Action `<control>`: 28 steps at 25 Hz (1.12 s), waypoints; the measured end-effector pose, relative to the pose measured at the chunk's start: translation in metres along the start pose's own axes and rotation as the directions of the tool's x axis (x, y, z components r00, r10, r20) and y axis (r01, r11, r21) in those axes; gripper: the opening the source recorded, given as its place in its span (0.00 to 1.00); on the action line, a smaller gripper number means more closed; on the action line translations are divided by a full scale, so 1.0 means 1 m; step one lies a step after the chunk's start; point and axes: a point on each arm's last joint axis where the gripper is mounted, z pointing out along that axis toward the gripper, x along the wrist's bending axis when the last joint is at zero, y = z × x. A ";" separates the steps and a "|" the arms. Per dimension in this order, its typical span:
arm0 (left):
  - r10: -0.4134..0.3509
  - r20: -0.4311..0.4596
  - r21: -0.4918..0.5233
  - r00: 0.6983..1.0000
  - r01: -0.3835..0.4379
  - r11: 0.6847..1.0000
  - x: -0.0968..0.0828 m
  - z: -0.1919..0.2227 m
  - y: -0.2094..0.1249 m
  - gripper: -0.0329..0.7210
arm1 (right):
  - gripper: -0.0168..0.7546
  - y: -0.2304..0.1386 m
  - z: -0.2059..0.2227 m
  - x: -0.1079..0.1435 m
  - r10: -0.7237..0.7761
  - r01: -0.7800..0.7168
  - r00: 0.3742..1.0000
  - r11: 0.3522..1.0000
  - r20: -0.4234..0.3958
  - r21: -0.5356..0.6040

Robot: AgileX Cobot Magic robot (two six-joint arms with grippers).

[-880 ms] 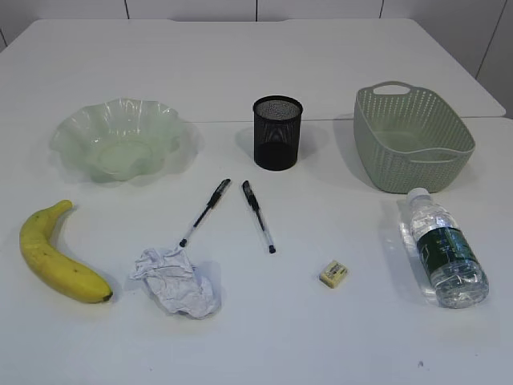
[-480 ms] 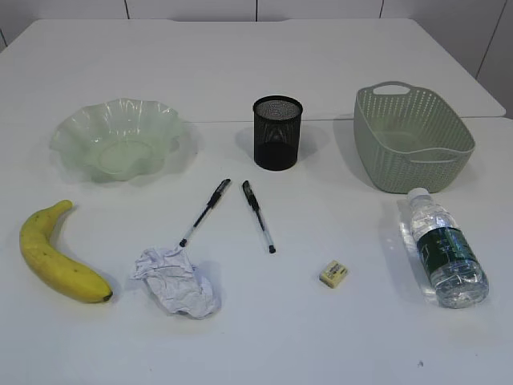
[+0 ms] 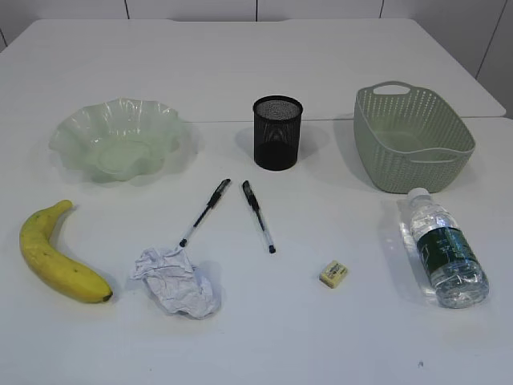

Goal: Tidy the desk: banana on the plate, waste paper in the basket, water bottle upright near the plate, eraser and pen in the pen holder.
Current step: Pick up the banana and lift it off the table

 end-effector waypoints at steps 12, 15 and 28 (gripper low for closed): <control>0.000 0.000 0.000 1.000 0.000 1.000 0.000 0.000 0.000 0.37 | 0.69 0.000 0.000 0.000 0.000 0.000 1.000 1.000 0.000 -0.002; 0.000 0.000 0.000 1.000 0.000 1.000 0.000 0.000 0.000 0.37 | 0.69 0.000 0.000 0.000 0.000 0.000 1.000 1.000 0.000 -0.002; 0.000 0.000 0.000 1.000 0.000 1.000 0.000 0.000 0.000 0.37 | 0.69 0.000 0.000 0.000 0.000 0.000 1.000 1.000 0.000 -0.002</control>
